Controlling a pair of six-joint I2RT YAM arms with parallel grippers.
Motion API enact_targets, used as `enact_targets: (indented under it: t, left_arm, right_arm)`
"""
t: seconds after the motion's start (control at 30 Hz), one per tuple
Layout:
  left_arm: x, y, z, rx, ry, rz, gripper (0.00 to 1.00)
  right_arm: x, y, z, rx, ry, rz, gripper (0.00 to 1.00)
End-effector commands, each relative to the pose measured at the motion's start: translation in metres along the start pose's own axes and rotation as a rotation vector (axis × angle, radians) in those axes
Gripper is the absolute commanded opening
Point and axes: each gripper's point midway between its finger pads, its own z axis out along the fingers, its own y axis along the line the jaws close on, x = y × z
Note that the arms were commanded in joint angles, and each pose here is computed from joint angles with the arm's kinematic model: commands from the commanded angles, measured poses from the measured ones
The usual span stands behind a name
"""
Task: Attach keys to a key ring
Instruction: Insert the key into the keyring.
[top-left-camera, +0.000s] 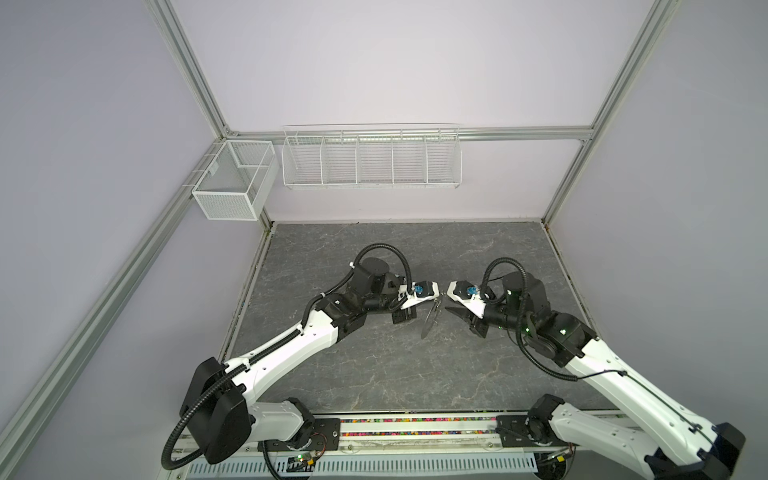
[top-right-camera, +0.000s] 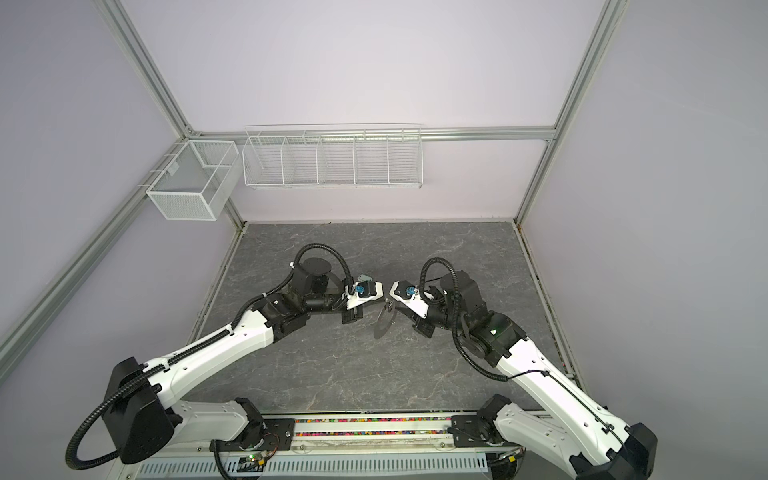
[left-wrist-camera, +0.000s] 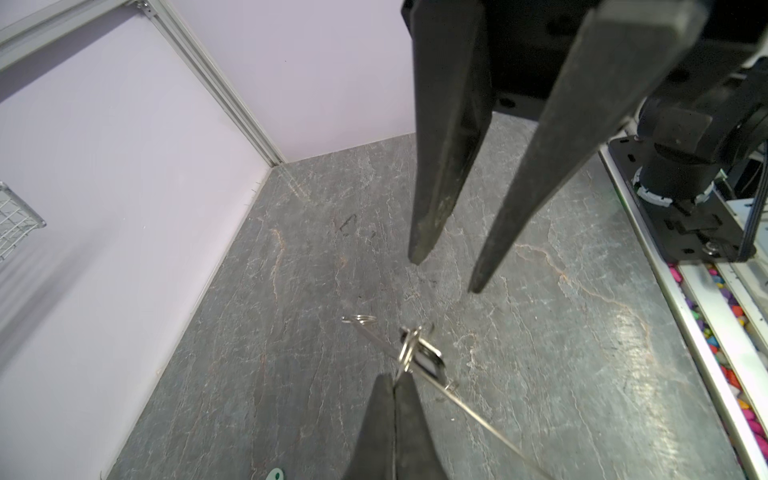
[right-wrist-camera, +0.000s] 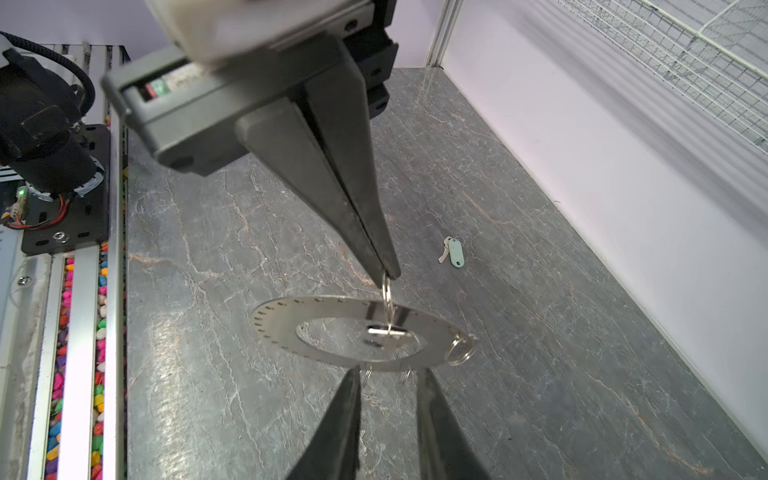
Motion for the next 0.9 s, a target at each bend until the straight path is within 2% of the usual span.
enact_targets:
  t: [0.0,0.4,0.73,0.87]
  left_arm:
    - [-0.020,-0.001,-0.005,0.017,-0.092,-0.037,0.00]
    - [-0.025,-0.001,-0.006,0.024,-0.123,-0.075,0.00]
    - [-0.021,-0.001,-0.007,0.018,-0.116,-0.074,0.00]
    - [-0.020,0.001,-0.008,0.006,-0.111,-0.073,0.00]
  right_arm:
    - [-0.011,-0.003,-0.001,0.015,-0.061,0.019,0.28]
    - [-0.019,-0.005,0.013,-0.017,-0.079,-0.003,0.28]
    - [-0.022,-0.006,0.017,-0.025,-0.091,-0.018,0.16]
    - [-0.020,-0.005,0.016,-0.022,-0.083,-0.025,0.15]
